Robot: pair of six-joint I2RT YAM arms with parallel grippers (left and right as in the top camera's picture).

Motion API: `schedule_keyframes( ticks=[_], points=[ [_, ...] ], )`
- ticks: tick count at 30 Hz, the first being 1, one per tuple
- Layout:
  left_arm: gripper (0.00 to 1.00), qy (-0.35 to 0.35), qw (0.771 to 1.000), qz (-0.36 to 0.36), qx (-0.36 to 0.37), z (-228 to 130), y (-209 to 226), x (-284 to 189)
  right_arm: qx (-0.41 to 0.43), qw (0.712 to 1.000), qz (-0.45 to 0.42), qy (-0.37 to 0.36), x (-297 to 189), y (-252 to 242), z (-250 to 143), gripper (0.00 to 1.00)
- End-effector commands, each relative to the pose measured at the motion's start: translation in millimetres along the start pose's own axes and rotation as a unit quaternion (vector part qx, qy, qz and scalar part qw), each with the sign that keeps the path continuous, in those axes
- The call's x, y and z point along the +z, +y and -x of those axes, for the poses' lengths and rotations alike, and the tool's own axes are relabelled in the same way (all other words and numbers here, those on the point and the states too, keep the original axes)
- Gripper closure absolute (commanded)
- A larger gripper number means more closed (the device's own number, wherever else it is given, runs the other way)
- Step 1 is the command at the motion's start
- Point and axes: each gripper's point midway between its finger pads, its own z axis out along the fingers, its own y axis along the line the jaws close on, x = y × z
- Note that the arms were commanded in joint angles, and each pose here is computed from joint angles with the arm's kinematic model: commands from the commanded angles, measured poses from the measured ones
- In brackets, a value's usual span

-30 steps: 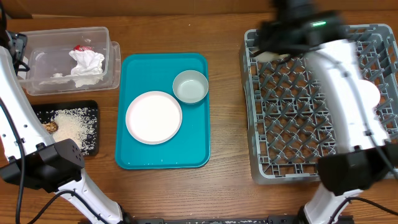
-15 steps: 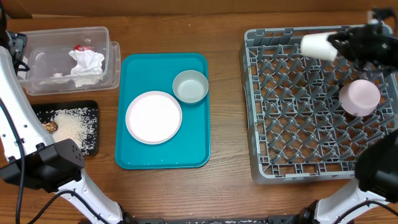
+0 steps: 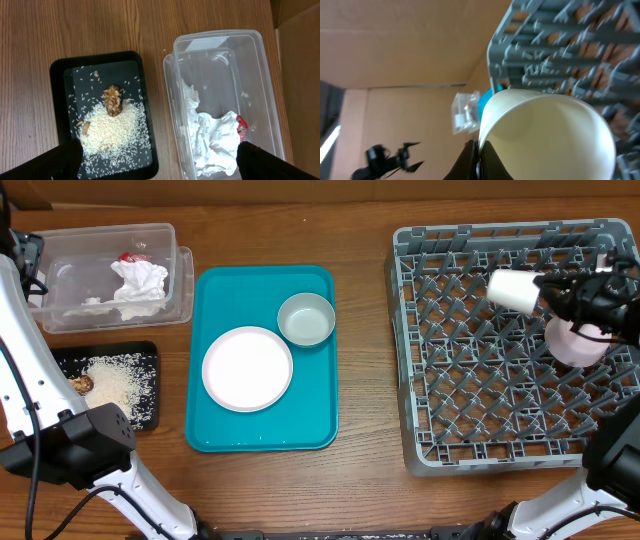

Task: Sort waste into correct bins and load items into the dishwasher
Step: 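Turn the white cup upside down and set it in the rack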

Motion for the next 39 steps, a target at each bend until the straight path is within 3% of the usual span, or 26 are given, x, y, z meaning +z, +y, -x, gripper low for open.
schedule_keyframes(
  ticks=[1, 10, 25, 39],
  points=[
    [0.00, -0.006, 1.000, 0.008, -0.003, 1, 1, 3, 0.005, 0.998, 0.052, 0.029, 8, 17, -18, 0.96],
    [0.00, -0.006, 1.000, 0.008, -0.003, 1, 1, 3, 0.029, 0.999, -0.003, 0.044, 23, -12, -36, 0.96],
    [0.00, -0.006, 1.000, 0.008, -0.003, 1, 1, 3, 0.007, 0.999, -0.043, 0.023, 22, -27, -25, 0.96],
    [0.00, -0.006, 1.000, 0.008, -0.003, 1, 1, 3, 0.022, 0.989, -0.144, -0.001, 15, -62, -19, 0.95]
  ],
)
